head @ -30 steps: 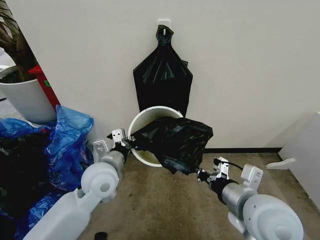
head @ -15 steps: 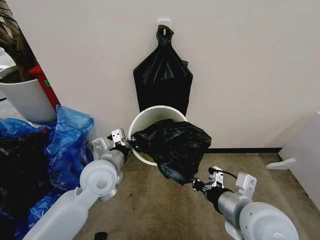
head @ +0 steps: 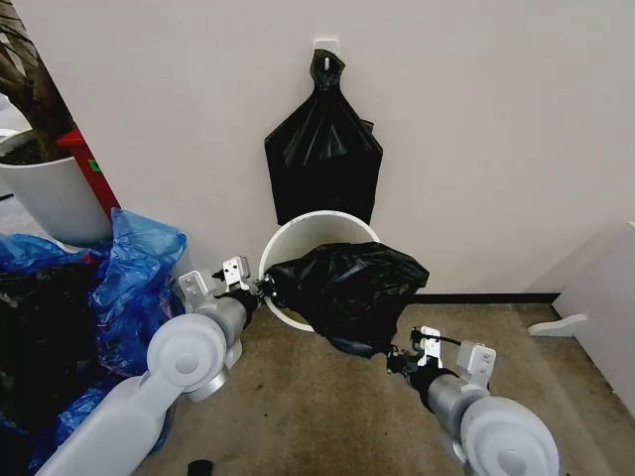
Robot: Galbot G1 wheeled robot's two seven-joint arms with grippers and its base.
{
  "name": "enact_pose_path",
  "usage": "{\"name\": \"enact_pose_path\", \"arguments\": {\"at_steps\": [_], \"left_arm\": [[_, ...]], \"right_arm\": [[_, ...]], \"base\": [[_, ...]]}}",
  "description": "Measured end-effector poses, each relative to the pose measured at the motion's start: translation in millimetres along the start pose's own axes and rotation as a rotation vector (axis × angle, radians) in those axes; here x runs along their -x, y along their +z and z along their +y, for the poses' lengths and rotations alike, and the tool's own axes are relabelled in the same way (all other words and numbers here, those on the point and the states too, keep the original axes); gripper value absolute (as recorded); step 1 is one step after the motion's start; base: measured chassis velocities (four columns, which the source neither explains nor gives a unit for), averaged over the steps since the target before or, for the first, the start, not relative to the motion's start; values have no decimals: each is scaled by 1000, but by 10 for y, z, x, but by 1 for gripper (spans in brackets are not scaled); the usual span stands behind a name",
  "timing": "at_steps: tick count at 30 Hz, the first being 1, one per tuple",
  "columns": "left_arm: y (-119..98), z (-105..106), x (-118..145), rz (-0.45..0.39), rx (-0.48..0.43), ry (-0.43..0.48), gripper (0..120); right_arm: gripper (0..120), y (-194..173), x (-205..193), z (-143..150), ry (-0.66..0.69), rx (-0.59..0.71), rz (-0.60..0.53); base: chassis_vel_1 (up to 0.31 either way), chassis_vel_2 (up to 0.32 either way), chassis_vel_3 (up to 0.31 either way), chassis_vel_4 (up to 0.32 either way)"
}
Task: Place the garbage bag over the trash bin.
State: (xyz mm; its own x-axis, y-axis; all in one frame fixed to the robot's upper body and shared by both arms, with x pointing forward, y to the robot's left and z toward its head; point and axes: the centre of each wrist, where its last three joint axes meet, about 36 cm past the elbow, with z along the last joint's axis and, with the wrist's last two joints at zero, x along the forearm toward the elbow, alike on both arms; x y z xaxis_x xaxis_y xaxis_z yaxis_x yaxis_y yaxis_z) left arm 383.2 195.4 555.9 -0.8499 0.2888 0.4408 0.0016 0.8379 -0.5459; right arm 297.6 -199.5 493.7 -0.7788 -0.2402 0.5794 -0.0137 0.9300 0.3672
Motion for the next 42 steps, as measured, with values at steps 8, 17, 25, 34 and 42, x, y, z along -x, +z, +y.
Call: {"name": "enact_pose_path", "arguments": {"at_steps": [8,17,25,34,42], "left_arm": [[-49,-30,-32,43,-41,30,1],[-73,16,99,38,-34,-11,1],[-61,68,176,15,-25,-72,1],[71,145,179,-51,137,-103,1],[183,228,129,-88,292,-109,1]], "right_arm": [[0,51,-45,39,21,-27,-6],[34,10,-389,103,57,-106,-62],[61,81,-541,176,43,-120,-37],[95,-192,-537,73,68,-263,-121],[100,-404,-551,67,31,-537,-279]], "base": [[0,0,0,0],[0,0,0,0],[0,0,0,0],[0,0,0,0],[0,0,0,0]]}}
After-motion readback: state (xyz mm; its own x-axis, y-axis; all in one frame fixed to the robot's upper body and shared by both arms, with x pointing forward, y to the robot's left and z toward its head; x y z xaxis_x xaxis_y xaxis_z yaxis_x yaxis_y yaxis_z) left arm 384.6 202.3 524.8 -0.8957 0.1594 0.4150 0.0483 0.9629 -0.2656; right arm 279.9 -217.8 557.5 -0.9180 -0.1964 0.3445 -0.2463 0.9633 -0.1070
